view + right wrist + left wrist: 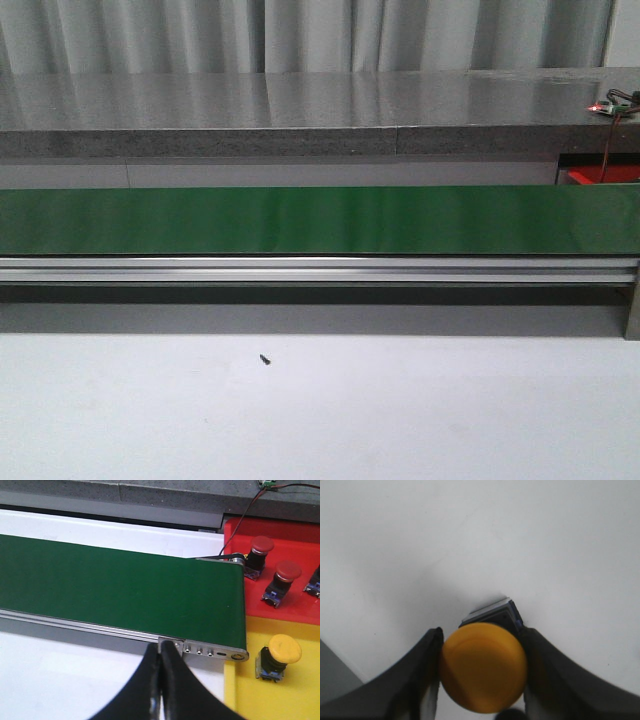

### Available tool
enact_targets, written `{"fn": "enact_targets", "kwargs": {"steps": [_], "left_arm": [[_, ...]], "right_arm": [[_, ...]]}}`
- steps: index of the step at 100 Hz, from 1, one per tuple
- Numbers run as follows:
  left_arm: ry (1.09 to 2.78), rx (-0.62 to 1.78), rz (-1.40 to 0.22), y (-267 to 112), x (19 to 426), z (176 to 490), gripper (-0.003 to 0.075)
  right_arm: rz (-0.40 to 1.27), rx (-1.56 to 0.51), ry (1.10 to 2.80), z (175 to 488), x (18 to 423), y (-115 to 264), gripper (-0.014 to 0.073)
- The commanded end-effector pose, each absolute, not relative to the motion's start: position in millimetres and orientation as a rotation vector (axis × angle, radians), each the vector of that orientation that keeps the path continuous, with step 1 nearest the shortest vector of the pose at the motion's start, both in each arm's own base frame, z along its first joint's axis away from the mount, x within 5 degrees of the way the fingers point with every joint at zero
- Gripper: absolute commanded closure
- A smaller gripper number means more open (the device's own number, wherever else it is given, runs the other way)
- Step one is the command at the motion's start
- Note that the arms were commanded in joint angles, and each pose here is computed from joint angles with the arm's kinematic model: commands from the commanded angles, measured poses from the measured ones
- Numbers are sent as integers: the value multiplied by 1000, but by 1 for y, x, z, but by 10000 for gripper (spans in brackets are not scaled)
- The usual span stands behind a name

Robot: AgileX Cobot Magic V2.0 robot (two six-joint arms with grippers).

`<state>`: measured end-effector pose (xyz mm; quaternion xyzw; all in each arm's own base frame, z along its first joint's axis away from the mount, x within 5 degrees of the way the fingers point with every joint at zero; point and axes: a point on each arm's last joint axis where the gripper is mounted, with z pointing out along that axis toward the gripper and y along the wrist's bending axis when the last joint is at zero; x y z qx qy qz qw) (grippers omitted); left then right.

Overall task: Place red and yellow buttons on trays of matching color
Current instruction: 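Lower the left gripper over a yellow button on the table and grasp, then carry the yellow button over the belt with the left gripper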

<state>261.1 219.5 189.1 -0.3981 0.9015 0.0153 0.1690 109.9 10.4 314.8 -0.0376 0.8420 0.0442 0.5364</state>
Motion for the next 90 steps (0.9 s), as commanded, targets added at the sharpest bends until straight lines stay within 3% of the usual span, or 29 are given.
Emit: {"fn": "enact_targets", "kwargs": {"steps": [1,30,52,68,90], "left_arm": [[2463,-1094,72,221,264,225,552],[2571,-864,38,204,290,289,552],[2597,-521,67,157,324,343,552],[2614,-338,108,121,340,354,552],[2666,-169,104,83,363,337,552]], "right_arm": [[89,-87,1917,328,111,10,662],[89,-87,1917,328,111,10,662],[89,-87,1917,328,111,10,662],[89,-87,1917,328,111,10,662],[89,-87,1917,328,111,10,662]]}}
